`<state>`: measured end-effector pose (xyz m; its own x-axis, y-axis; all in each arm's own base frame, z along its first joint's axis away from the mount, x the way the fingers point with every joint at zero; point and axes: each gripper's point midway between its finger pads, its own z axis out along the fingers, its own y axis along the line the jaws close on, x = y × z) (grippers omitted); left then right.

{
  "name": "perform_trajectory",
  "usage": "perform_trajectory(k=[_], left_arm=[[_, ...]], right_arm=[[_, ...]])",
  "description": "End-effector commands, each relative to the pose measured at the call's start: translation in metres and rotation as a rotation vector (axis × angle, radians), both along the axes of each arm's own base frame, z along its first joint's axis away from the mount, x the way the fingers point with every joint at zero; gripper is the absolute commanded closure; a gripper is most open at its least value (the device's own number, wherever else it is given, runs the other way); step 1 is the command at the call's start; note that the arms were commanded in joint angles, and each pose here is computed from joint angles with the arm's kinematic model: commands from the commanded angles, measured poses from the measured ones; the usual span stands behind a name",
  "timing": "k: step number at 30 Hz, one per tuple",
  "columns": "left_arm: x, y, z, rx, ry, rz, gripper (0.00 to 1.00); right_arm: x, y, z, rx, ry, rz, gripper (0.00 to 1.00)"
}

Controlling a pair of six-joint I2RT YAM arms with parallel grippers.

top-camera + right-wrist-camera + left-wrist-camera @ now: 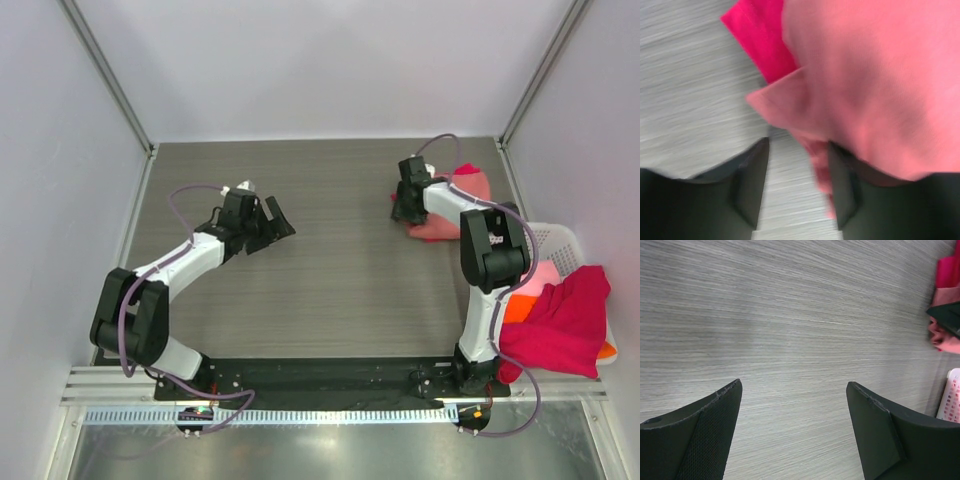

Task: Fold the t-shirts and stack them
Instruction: Neatly place the folded tshirt to the corner, then reset both grippers

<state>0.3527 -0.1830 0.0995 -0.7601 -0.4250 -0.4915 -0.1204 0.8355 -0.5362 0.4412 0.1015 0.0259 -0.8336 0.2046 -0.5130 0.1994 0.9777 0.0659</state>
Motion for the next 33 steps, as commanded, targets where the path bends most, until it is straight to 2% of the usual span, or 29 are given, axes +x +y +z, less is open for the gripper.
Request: perform_trajectory(k=[1,4,5,6,7,10,14,15,17,18,23,27,31,33], left_arm=[[0.007,-0.003,0.026,-0.038,-0.106,-0.007,0.15],[0.001,0.004,0.026,-0.018,-0.127,0.008,0.13],[0.0,0.006,0.028,-0.016,-0.141,0.013,0.12],[-0.005,0.009,0.023,-0.005,-0.136,0.016,0.12],[-0.007,0.01,0.028,-0.01,-0.158,0.02,0.12],[-0.018,0.013,0.026,-0.006,-0.191,0.012,0.1],[-0.037,0.015,0.022,0.012,-0.221,-0.007,0.04],[-0.042,0.021,0.014,0.042,-0.217,0.008,0.01],[-0.049,0.025,0.017,0.052,-0.242,0.005,0.01],[-0.055,0.03,0.01,0.07,-0.235,0.01,0.0],[-0.076,0.046,0.006,0.126,-0.233,0.002,0.0],[-0.091,0.056,0.006,0.15,-0.267,-0.013,0.03],[-0.1,0.068,0.013,0.158,-0.337,0.02,0.02],[-0.104,0.07,0.007,0.154,-0.352,0.025,0.01]], right_arm=[[0.006,-0.032,0.019,-0.109,-0.034,-0.056,0.42],[0.002,-0.032,0.041,-0.105,-0.106,-0.08,0.32],[0.007,-0.028,0.054,-0.096,-0.171,-0.075,0.31],[-0.006,-0.019,0.071,-0.095,-0.228,-0.055,0.27],[-0.011,-0.016,0.084,-0.121,-0.282,-0.055,0.16],[-0.031,0.017,0.116,-0.102,-0.428,0.045,0.07],[-0.056,0.045,0.127,-0.021,-0.475,0.125,0.04],[-0.067,0.045,0.115,-0.025,-0.457,0.14,0.04],[-0.081,0.054,0.125,-0.014,-0.52,0.165,0.02],[-0.094,0.051,0.11,-0.031,-0.505,0.172,0.02],[-0.122,0.044,0.105,-0.031,-0.583,0.135,0.03],[-0.15,0.032,0.105,0.069,-0.699,0.144,0.02],[-0.174,0.037,0.105,0.157,-0.701,0.228,0.0],[-0.18,0.029,0.098,0.161,-0.705,0.202,0.0]])
